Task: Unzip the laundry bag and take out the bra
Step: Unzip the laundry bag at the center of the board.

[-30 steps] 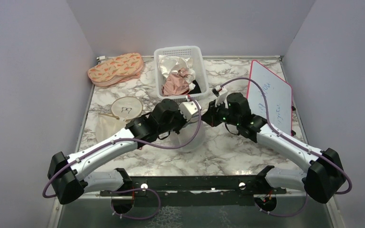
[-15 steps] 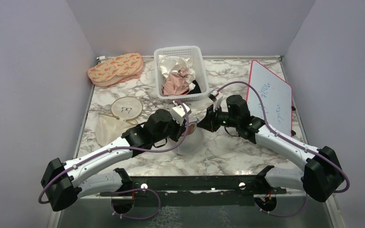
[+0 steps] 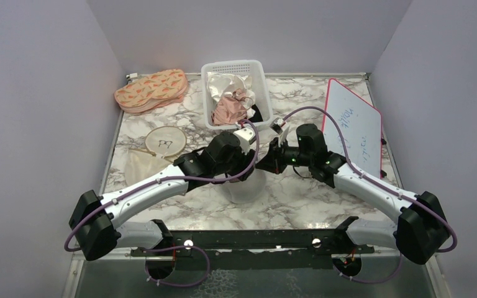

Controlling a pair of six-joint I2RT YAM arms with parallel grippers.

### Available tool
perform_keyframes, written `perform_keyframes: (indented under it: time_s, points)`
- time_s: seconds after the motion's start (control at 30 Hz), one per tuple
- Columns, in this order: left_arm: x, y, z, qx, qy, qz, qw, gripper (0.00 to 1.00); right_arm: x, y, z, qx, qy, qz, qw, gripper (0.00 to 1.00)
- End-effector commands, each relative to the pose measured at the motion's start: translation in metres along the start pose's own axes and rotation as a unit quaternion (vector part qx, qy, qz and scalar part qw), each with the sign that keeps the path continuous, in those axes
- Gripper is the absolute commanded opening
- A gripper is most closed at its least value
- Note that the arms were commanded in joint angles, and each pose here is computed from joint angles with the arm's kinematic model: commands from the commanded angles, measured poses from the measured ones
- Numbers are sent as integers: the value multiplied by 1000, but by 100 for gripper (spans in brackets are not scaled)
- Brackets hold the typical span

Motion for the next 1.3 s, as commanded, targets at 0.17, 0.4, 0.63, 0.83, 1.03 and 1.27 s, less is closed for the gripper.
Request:
perform_keyframes:
  time_s: [0.17,0.4,0.63,0.83,1.03,1.27]
  points:
    - [7,11,-9,-8,7,6,1000,52,11,-8,13,27,-14,-24,999,1]
    - [11,15,-2,13,19,-5,1000,29,10,-6,13,30,-12,-22,999,1]
    - [18,8,-2,2,81,-11,997,12,11,-8,10,9,8,-21,1000,1]
    - [32,-12,-4,-13,130,-49,990,2,7,-7,-1,-25,13,-12,1000,1]
    - [39,-27,-12,-43,142,-85,985,0,8,-4,-5,-35,15,-17,999,1]
    - [50,-38,-12,-51,175,-141,973,0,12,-4,-28,-93,29,-35,995,1]
Point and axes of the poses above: each gripper's point midway between its finger pads, its own y axis out along the fingers, its own z axis along the line the jaws close on, x = y × z, the point moved 3 cm from there along -y, back along the fingers, and after that the axes turned 8 degrees about -y, right-handed, at the moved point
